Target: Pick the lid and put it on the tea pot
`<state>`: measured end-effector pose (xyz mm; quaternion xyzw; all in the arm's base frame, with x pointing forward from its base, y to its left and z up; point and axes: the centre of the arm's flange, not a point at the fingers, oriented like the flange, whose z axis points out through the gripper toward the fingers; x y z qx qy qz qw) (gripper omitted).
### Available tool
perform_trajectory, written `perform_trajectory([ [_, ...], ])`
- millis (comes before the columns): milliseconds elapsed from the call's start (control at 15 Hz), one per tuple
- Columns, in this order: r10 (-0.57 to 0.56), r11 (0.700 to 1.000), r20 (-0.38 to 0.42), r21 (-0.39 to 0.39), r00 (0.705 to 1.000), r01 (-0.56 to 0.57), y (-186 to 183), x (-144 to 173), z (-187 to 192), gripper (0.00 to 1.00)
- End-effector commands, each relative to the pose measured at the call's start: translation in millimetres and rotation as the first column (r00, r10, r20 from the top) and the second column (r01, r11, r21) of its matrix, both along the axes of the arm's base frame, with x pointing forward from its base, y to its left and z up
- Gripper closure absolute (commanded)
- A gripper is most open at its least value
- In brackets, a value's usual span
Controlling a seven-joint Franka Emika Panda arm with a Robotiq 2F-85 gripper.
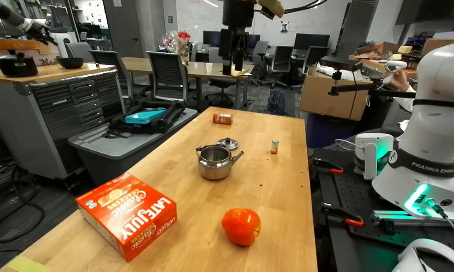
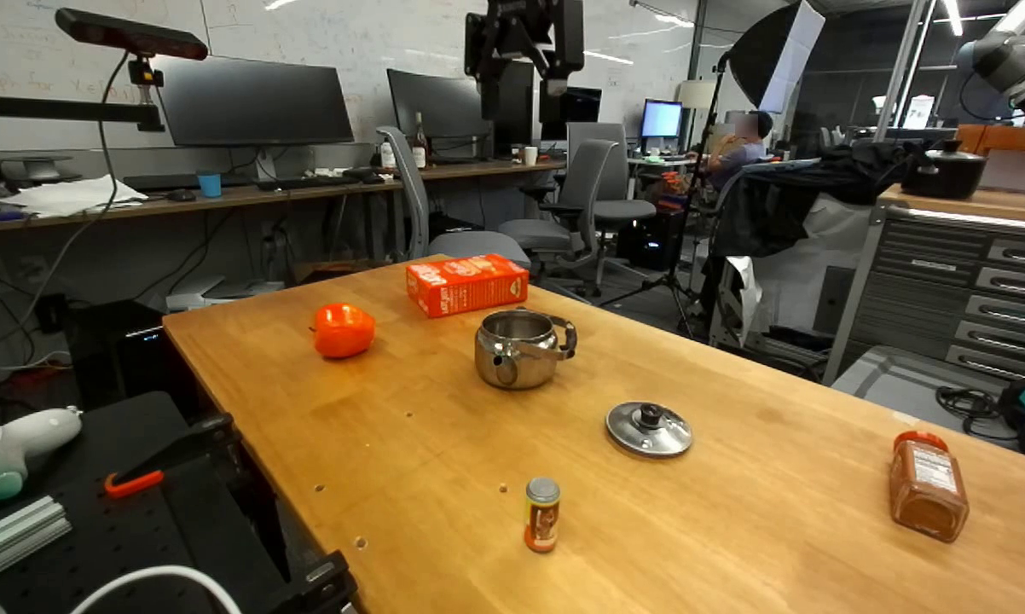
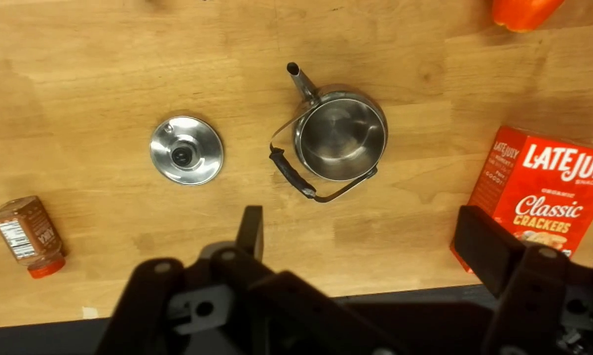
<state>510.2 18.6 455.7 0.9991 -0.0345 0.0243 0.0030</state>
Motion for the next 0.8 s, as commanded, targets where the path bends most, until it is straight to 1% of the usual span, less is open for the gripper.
perform_trajectory([
  [0,-0.112,0.993,-0.019,0.029,0.994,0.112,-18,40,-6,0.0],
  [200,-0.18,0.983,-0.048,0.023,0.982,0.181,-38,54,-25,0.0],
  [333,-0.195,0.98,-0.061,0.033,0.979,0.197,-51,61,-39,0.0],
  [600,-0.226,0.97,-0.071,0.069,0.971,0.231,-71,69,-62,0.0],
  [733,-0.246,0.966,-0.062,0.069,0.967,0.25,-78,73,-74,0.0],
])
